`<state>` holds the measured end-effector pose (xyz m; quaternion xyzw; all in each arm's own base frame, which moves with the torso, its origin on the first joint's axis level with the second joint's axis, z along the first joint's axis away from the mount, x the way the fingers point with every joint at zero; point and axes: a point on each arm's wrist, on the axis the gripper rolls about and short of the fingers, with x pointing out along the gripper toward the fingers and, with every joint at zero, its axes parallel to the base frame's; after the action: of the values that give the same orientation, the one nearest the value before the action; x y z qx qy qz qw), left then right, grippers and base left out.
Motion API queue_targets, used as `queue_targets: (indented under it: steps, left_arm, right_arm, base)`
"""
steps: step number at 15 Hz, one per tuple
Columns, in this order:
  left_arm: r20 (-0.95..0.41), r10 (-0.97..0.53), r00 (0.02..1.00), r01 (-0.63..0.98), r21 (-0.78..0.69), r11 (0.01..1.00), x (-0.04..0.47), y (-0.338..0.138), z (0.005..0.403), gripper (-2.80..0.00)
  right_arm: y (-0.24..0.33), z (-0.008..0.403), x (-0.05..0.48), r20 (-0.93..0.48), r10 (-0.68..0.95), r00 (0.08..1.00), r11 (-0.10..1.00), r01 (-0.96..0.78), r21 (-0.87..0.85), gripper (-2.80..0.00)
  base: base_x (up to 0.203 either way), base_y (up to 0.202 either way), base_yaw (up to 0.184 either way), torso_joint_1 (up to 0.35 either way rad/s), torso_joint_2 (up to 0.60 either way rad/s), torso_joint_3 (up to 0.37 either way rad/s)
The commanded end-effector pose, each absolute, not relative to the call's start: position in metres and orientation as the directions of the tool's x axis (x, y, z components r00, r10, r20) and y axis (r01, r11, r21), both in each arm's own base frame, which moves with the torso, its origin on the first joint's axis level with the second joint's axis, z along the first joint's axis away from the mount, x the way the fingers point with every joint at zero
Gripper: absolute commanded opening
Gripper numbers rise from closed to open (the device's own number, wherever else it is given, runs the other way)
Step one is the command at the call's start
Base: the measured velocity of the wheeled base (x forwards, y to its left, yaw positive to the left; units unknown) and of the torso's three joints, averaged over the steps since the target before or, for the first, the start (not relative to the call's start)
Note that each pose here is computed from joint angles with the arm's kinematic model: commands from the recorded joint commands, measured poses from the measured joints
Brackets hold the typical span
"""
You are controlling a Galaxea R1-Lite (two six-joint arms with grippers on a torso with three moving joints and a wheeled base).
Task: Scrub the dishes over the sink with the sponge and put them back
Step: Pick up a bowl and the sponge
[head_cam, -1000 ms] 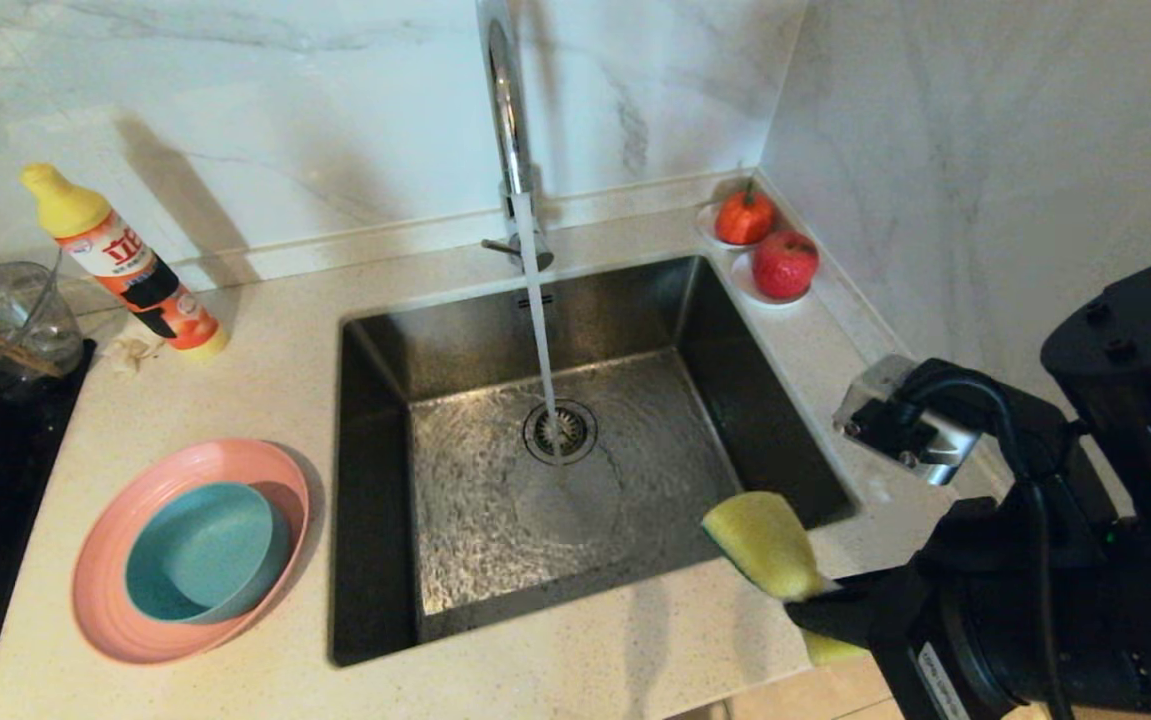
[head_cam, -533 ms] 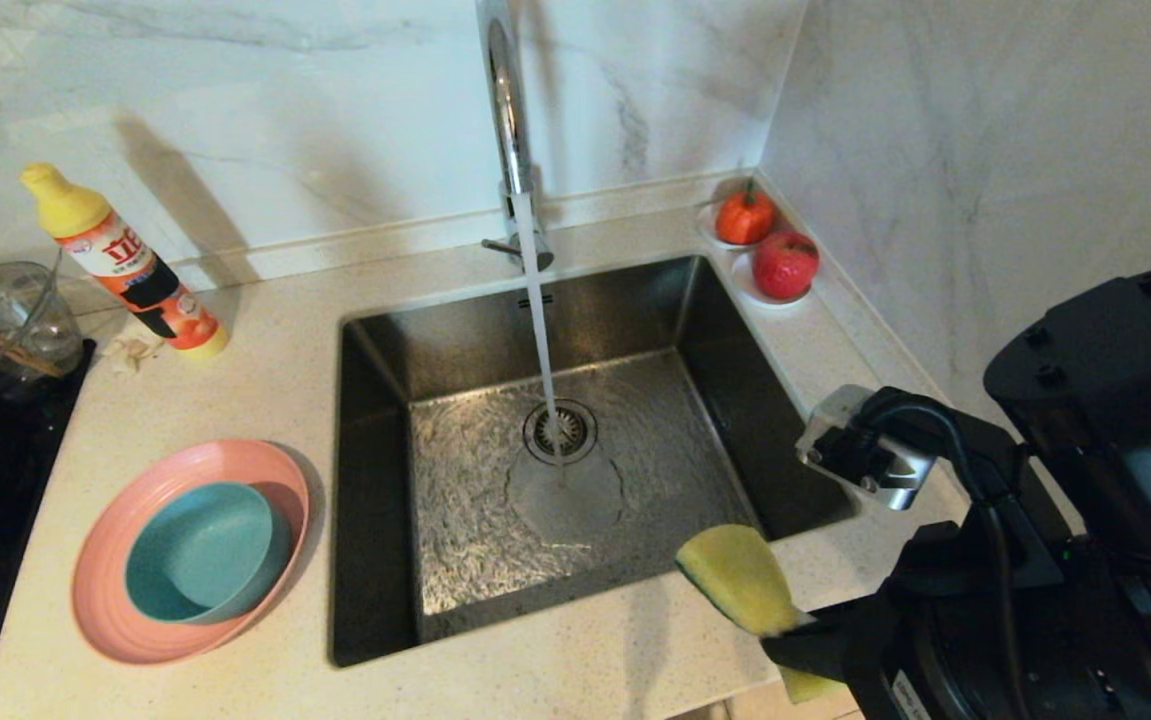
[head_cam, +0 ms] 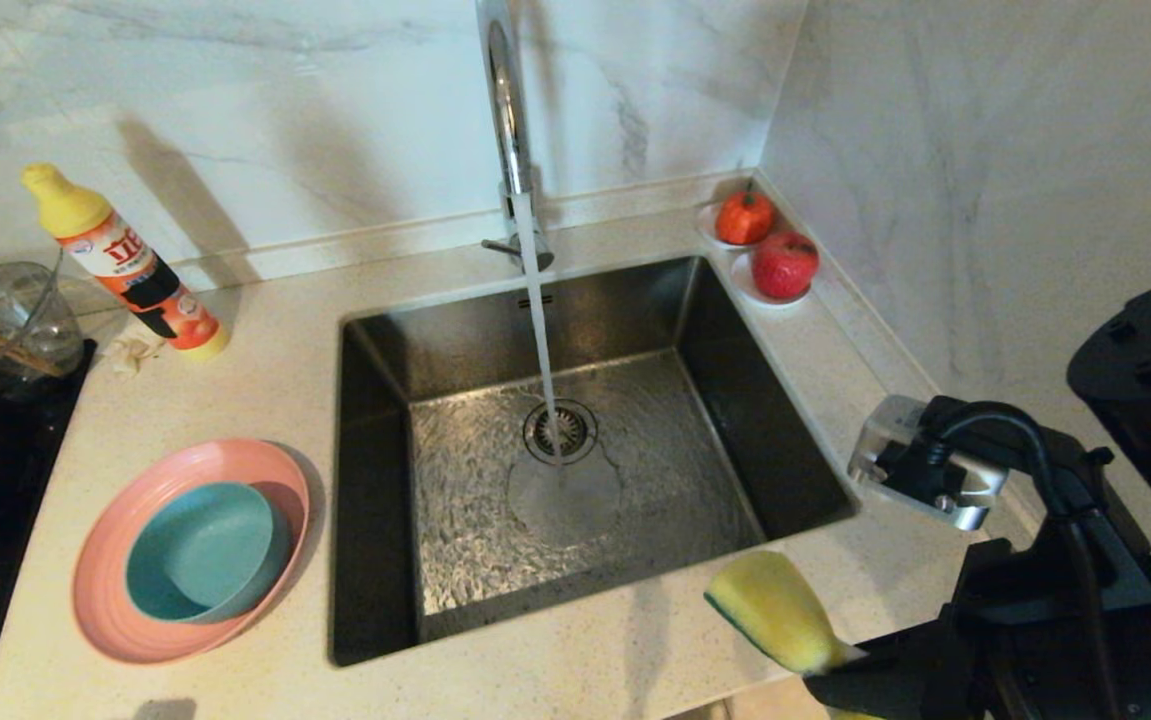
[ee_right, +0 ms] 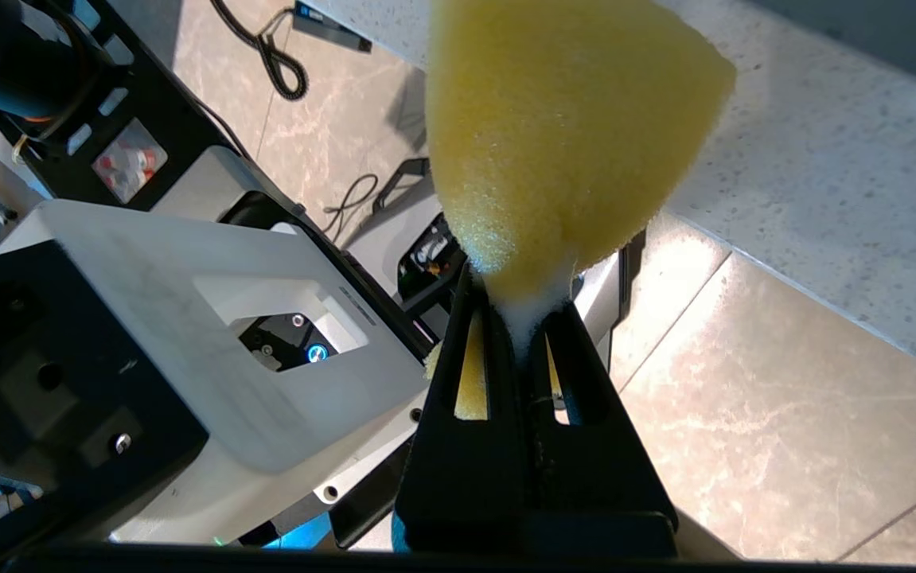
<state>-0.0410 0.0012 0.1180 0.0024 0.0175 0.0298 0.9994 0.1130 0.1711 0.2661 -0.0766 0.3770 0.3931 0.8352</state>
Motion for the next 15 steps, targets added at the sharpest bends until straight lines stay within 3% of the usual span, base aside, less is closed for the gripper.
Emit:
queue_targets:
  steps: [1,4,7,15]
  left_arm:
    - [0.022,0.087,0.996,-0.087,0.015,0.996,-0.046,0.002,0.169,-2.8]
    - [-0.039,0.174,0.984,-0.172,0.056,0.984,-0.026,0.004,0.221,-2.8]
    - [-0.186,0.263,0.947,-0.247,0.107,0.963,0.021,0.006,0.259,-2.8]
    - [-0.583,0.382,0.717,-0.308,0.227,0.924,0.154,0.019,0.255,-2.8]
  right_arm:
    - [0.166,0.271,0.11,-0.673,0.61,0.418,0.679,-0.714,0.172,-2.8]
    - [0.173,0.264,0.118,-0.694,0.589,0.413,0.692,-0.702,0.17,-2.8]
    - [0.174,0.267,0.126,-0.689,0.578,0.437,0.714,-0.68,0.167,-2.8]
    - [0.189,0.257,0.152,-0.723,0.532,0.44,0.75,-0.641,0.162,-2.8]
  base:
    - [0.0,0.0,0.0,0.0,0.0,0.0]
    - [0.0,0.0,0.0,0.0,0.0,0.0]
    - [0.0,0.0,0.0,0.0,0.0,0.0]
    - [0.0,0.0,0.0,0.0,0.0,0.0]
